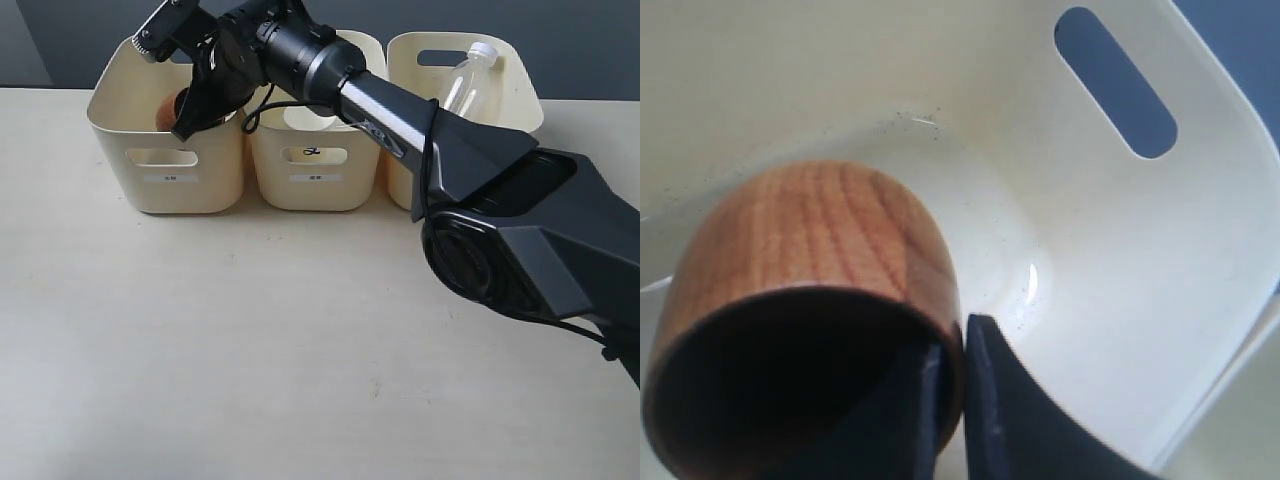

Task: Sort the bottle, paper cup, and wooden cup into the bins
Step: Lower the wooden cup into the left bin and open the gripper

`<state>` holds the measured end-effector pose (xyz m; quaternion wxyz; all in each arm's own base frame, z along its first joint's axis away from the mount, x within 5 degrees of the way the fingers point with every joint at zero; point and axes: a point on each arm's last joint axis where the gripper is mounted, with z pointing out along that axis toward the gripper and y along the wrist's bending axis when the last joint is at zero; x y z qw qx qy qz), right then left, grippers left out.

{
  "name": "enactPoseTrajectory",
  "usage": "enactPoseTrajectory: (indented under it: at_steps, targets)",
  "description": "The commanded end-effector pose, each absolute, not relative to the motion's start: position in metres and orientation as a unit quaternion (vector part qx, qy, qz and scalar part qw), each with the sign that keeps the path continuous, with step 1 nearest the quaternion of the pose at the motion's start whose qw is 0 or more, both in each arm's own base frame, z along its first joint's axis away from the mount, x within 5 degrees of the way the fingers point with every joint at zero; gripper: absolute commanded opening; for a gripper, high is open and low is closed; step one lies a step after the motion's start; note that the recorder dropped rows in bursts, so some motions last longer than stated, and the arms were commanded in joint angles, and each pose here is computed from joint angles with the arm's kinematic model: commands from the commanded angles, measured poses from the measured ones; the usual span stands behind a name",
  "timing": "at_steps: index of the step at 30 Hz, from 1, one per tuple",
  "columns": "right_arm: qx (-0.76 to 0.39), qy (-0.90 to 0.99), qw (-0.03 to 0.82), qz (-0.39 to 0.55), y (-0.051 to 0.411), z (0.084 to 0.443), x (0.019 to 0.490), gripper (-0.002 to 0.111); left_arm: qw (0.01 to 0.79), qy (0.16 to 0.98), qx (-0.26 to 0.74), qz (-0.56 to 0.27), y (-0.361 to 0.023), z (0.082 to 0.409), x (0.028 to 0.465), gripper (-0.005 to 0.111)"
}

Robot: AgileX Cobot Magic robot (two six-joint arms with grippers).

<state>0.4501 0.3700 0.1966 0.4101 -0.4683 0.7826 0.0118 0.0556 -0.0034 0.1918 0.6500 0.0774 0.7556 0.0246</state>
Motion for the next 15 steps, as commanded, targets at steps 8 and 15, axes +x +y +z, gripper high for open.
enactPoseTrajectory:
  at_steps: [8,15]
  targets:
    - [-0.461,0.781,0.420,0.025,0.3695,0.2012,0.4518,-0.001,0.651,0.755,0.078,0.022,-0.0036,0.1915,0.0553,0.000]
    - [-0.459,0.783,0.419,0.032,0.3702,0.2011,0.4512,0.024,0.651,0.755,0.078,0.022,-0.0036,0.1915,0.0553,0.000]
